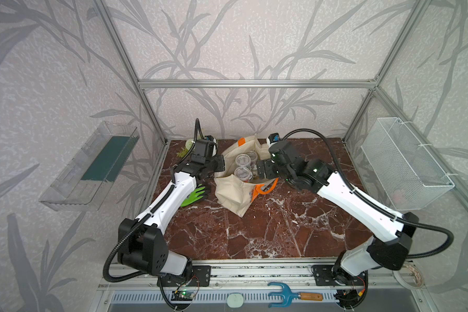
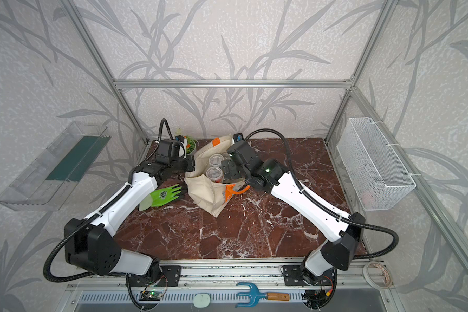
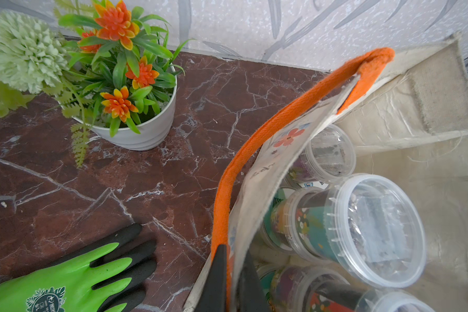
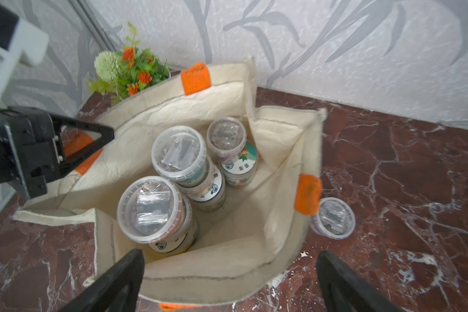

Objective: Take out the seed jars from the canvas bag
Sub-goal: Pick up the seed jar from the canvas bag.

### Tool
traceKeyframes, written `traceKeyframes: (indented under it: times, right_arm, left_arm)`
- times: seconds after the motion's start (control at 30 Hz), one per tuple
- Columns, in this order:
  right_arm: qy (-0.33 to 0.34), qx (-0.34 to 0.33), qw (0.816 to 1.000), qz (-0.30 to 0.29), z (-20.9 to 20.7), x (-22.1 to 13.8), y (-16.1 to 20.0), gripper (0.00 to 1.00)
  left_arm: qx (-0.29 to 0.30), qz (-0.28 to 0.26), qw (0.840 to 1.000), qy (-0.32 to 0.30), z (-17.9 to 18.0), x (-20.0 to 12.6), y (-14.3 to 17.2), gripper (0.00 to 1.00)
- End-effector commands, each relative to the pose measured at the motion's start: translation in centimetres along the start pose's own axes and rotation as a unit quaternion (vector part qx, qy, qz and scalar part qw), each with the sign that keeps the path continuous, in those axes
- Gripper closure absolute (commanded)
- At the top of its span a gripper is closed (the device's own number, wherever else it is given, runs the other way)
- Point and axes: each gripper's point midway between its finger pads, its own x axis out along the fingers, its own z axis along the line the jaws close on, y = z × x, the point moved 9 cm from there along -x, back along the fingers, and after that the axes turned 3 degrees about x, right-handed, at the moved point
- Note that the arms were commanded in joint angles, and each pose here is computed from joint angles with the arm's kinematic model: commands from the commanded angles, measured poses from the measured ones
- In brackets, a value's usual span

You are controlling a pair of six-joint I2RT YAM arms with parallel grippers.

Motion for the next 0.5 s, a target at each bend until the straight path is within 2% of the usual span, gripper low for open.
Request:
traceKeyframes:
  times: [0.0, 0.27, 0.47]
  right_arm:
    - [-0.027, -0.014, 0.999, 0.028, 1.5, 1.4, -0.1, 0.0]
    - [-0.05, -0.02, 0.997, 0.057, 4.1, 5.4, -0.6, 0.01]
    - [-0.04, -0.028, 0.996, 0.07, 5.2, 8.2, -0.7, 0.01]
  left_arm:
    - [-0.002, -0.005, 1.0, -0.006, 0.1, -0.8, 0.2, 1.0]
    - [-0.002, -0.004, 1.0, -0.005, 0.1, -0.7, 0.2, 1.0]
    - [-0.003, -0.006, 1.0, -0.005, 0.1, -0.8, 0.2, 1.0]
